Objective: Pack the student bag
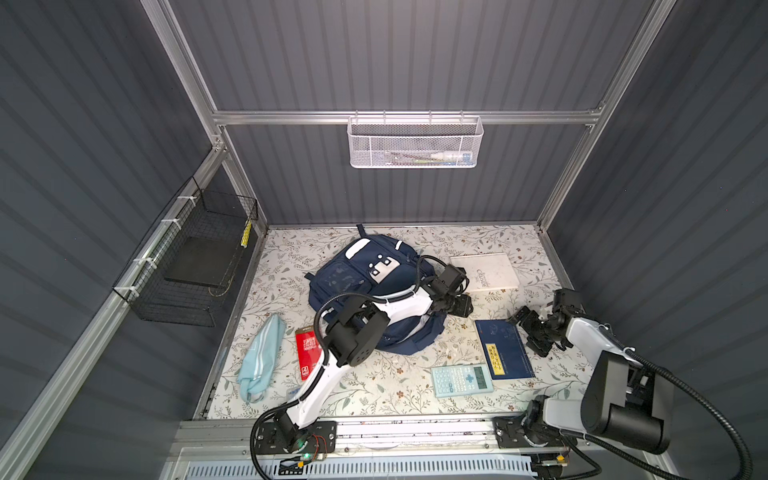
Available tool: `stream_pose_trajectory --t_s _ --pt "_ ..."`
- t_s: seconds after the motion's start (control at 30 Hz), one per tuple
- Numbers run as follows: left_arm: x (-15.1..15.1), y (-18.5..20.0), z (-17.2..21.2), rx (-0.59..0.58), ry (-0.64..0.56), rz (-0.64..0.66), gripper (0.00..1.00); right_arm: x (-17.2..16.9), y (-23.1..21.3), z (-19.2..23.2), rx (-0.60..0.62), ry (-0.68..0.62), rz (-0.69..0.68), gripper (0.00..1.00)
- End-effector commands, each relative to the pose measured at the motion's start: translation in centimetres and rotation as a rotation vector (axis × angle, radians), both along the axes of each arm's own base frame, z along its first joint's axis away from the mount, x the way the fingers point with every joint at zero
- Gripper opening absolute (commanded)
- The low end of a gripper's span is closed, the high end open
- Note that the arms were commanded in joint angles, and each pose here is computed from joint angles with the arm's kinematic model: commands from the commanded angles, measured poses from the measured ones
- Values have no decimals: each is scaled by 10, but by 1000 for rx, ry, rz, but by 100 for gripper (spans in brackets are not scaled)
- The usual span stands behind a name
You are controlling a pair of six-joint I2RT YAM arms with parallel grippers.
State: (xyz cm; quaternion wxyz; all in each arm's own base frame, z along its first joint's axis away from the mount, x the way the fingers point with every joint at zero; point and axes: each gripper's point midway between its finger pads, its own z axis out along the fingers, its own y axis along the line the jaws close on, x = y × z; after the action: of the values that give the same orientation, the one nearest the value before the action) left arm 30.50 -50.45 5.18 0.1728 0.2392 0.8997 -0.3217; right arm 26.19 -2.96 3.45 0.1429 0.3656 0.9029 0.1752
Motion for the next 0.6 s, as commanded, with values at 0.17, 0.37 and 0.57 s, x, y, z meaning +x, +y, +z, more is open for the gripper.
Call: stream_pose_trajectory --t_s 0.17,0.37,0.57 --pt "-84 -18 -15 -44 89 -118 61 -36 -1 -24 -63 171 -3 95" --pt "-78 -37 -36 -88 139 -94 49 -37 7 -25 -36 170 19 90" --pt "-9 -26 -38 -84 135 -34 31 -24 13 -26 16 148 50 85"
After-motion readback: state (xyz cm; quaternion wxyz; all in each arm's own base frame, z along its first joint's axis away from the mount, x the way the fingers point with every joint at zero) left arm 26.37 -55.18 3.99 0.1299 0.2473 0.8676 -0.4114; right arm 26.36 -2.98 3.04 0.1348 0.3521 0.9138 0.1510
